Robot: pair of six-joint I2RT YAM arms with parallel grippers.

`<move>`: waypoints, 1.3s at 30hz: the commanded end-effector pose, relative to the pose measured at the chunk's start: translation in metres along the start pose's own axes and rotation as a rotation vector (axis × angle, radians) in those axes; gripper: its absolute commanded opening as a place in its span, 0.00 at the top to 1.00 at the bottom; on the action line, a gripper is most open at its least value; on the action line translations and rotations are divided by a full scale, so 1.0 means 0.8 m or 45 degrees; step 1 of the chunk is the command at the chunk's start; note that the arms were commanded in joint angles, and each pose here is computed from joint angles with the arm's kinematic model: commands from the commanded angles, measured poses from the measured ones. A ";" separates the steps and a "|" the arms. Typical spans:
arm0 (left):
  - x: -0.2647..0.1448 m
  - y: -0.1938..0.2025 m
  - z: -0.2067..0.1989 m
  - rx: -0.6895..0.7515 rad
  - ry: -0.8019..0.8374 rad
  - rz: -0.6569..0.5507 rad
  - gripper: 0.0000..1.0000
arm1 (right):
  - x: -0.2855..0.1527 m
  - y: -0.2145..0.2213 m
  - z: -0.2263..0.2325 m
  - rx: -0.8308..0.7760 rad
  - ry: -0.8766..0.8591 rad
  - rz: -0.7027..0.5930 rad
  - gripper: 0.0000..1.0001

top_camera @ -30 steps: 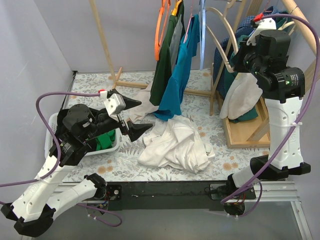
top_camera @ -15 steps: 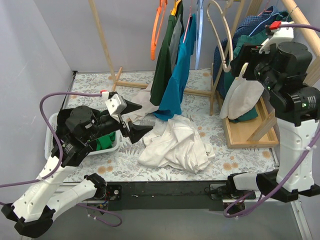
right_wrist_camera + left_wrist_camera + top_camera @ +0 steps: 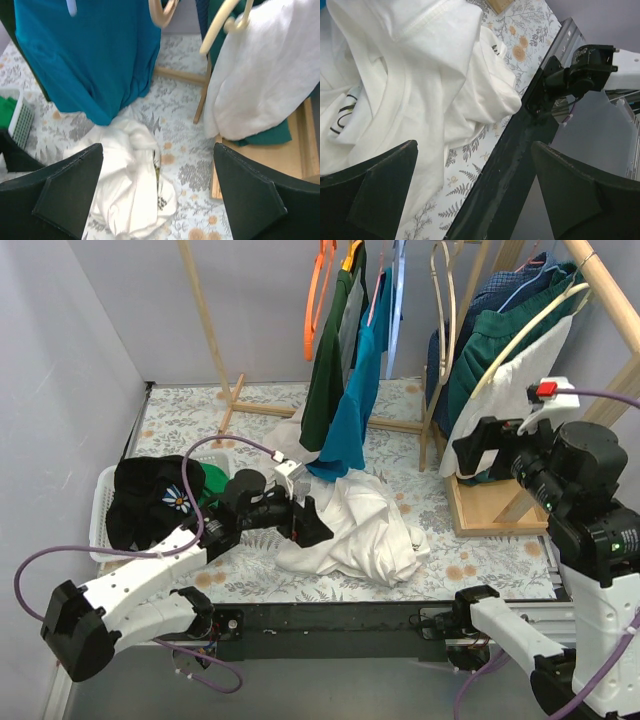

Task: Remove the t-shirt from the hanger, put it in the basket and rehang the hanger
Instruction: Pick up the T-shirt from the center of the board.

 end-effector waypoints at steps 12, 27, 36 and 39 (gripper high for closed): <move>0.126 0.006 0.009 0.022 -0.354 -0.240 0.02 | 0.020 0.145 0.021 0.115 -0.157 0.228 0.02; 0.223 0.043 0.057 0.096 -0.545 -0.064 0.02 | 0.038 0.170 0.016 0.023 -0.148 0.302 0.02; 0.225 0.100 0.088 0.176 -0.940 0.206 0.54 | 0.042 0.180 0.017 0.048 -0.130 0.343 0.04; 0.224 0.110 0.090 0.141 -0.974 0.243 0.81 | 0.040 0.181 0.017 0.053 -0.126 0.336 0.05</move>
Point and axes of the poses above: each gripper's point midway between its finger pads, its own x axis out along the fingers, its own z axis along the line the jaws close on, y = z × x, the point moved 10 cm from there along -x, back along the fingers, and after that the axes turned 10 degrees about -x, right-handed, at the moved point
